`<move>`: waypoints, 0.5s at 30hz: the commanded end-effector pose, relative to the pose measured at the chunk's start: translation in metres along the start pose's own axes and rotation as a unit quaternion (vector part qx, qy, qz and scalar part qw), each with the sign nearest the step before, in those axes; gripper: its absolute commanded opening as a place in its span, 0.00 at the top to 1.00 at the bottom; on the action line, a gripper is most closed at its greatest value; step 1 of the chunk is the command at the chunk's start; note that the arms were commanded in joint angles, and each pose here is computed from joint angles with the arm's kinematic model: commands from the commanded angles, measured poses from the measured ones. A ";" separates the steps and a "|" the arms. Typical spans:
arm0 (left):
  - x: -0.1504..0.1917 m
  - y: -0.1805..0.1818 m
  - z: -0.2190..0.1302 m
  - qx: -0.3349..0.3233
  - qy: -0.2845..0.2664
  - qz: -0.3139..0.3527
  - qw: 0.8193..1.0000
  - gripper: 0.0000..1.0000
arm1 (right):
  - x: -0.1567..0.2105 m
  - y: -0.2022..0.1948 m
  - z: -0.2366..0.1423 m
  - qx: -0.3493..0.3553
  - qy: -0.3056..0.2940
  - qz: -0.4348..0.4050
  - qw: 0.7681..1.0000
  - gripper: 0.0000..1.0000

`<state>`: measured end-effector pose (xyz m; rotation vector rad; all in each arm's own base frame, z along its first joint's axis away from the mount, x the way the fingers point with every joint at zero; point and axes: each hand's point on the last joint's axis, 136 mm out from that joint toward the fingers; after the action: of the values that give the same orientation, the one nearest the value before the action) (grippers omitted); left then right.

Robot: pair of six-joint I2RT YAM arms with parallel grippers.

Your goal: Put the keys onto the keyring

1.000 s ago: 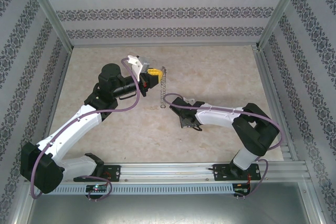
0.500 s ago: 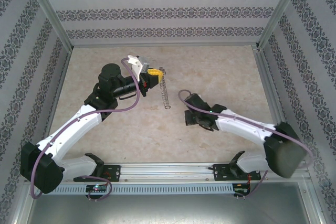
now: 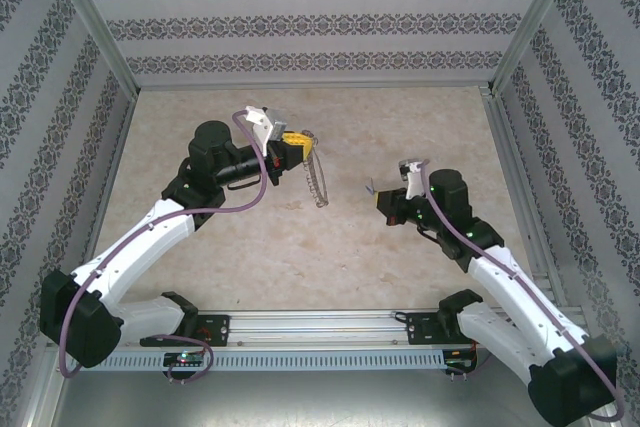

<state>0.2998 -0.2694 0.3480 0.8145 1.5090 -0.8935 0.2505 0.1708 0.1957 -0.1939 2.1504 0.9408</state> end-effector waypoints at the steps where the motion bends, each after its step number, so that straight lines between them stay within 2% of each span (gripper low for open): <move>1: -0.017 -0.010 0.001 0.025 -0.030 0.020 0.999 1.00 | -0.005 0.029 -0.010 -0.086 -0.007 -0.030 0.996 1.00; 10: -0.014 -0.011 0.003 0.030 -0.025 0.021 0.999 1.00 | -0.018 0.048 -0.018 -0.135 -0.011 -0.044 0.990 1.00; 15: -0.014 -0.010 0.003 0.029 -0.023 0.022 0.999 1.00 | -0.012 0.027 -0.007 -0.086 0.010 -0.024 0.996 1.00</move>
<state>0.2998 -0.2725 0.3427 0.8297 1.5180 -0.9107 0.2375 0.1857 0.2161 -0.3259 2.0809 1.1418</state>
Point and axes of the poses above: each hand's point on the last joint's axis, 136 mm out from that joint toward the fingers, its own z axis out along the fingers, its own y axis along the line the jaws close on, x = y × z, and after that the axes turned 4 degrees about z, right-handed
